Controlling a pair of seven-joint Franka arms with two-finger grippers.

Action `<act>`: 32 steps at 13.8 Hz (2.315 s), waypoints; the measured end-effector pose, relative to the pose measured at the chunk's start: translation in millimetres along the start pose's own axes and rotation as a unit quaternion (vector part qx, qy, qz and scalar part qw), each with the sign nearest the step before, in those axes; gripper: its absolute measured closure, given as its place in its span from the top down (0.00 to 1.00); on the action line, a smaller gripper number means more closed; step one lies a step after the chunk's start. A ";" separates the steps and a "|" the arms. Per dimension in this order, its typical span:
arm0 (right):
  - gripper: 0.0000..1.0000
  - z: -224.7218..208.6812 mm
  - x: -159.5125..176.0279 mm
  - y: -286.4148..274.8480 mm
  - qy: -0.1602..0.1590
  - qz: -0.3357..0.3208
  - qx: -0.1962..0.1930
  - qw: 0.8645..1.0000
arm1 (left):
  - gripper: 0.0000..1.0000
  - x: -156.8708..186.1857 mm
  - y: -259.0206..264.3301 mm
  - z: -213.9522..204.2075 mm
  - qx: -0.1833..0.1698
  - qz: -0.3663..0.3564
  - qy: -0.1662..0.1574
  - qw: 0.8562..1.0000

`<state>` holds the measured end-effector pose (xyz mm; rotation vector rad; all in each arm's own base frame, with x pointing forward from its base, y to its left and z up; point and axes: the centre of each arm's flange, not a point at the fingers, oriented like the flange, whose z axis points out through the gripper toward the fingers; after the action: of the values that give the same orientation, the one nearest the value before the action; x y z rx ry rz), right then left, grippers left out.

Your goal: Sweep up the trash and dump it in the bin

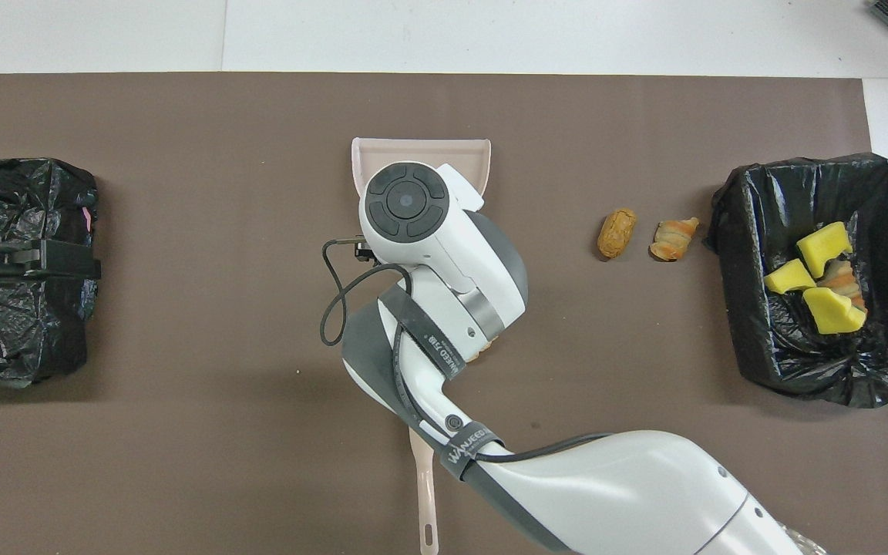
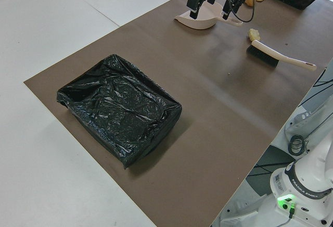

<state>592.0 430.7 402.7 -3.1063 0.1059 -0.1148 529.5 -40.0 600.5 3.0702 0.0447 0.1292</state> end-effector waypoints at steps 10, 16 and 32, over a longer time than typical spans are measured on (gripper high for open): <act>1.00 -48.7 -160.2 23.5 -0.023 -0.002 0.014 1.000 | 1.00 53.5 112.3 49.5 -0.046 -0.017 0.040 0.998; 1.00 -18.0 -245.3 39.5 -0.045 -0.023 -0.001 0.999 | 1.00 48.3 219.6 117.8 -0.065 -0.011 0.013 0.998; 0.64 43.2 -307.9 33.7 -0.065 -0.010 -0.020 0.998 | 0.78 -4.1 332.3 267.4 -0.043 0.016 -0.065 0.997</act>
<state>286.7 419.6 336.1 -3.1452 0.0731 0.0904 556.8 -389.4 357.4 2.9869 -0.0171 -0.0654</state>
